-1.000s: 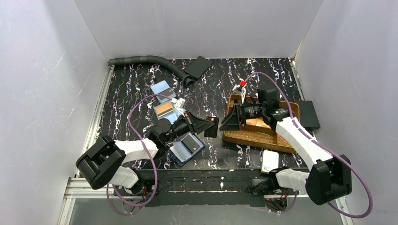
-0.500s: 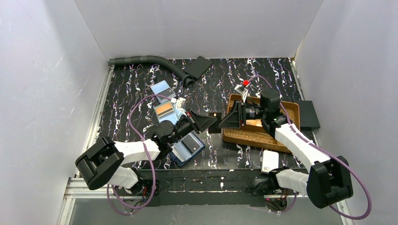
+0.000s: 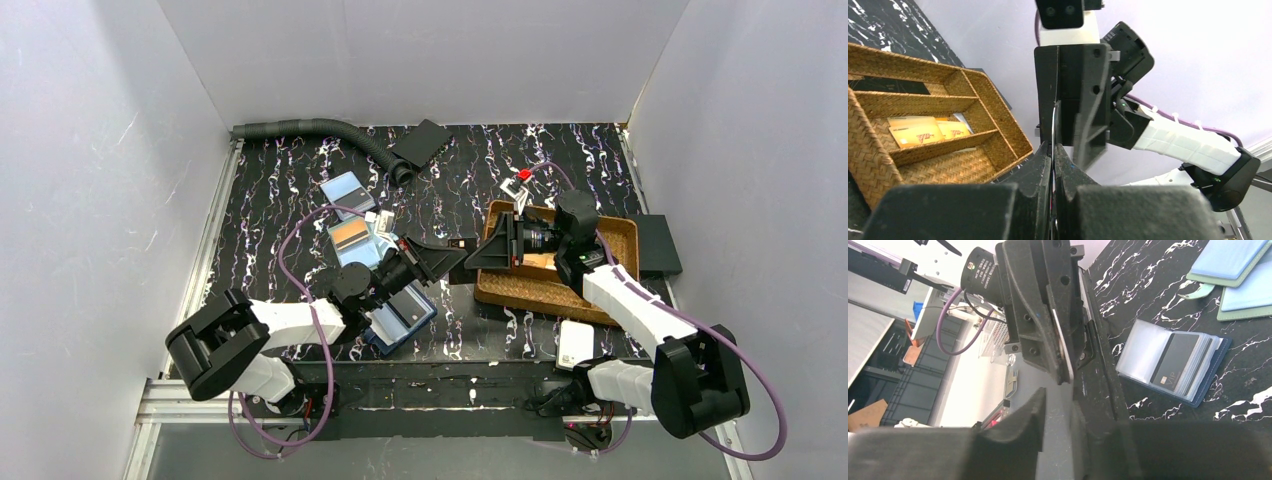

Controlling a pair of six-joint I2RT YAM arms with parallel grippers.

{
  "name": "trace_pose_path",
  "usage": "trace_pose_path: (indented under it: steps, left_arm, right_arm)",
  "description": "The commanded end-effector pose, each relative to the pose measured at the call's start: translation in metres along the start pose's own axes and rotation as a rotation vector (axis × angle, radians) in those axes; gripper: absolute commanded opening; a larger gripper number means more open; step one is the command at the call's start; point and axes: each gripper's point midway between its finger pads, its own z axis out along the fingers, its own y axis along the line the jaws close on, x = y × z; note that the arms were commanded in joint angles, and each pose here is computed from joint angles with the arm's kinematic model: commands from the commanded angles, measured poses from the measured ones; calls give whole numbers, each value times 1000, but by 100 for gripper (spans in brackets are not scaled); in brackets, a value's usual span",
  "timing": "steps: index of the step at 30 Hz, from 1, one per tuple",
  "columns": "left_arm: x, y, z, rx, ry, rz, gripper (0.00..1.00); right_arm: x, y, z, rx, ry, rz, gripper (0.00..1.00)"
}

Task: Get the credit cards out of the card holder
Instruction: Place the credit card in the storage box.

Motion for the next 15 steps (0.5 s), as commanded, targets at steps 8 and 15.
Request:
trace_pose_path:
  steps: [8,15]
  left_arm:
    - [-30,-6,-5,-26,-142,30,30]
    - [-28,-4,-25,-80,-91,136,71]
  right_arm:
    - [-3,9,-1,-31,34,-90,1]
    - [2,11,-9,-36,76,-287,1]
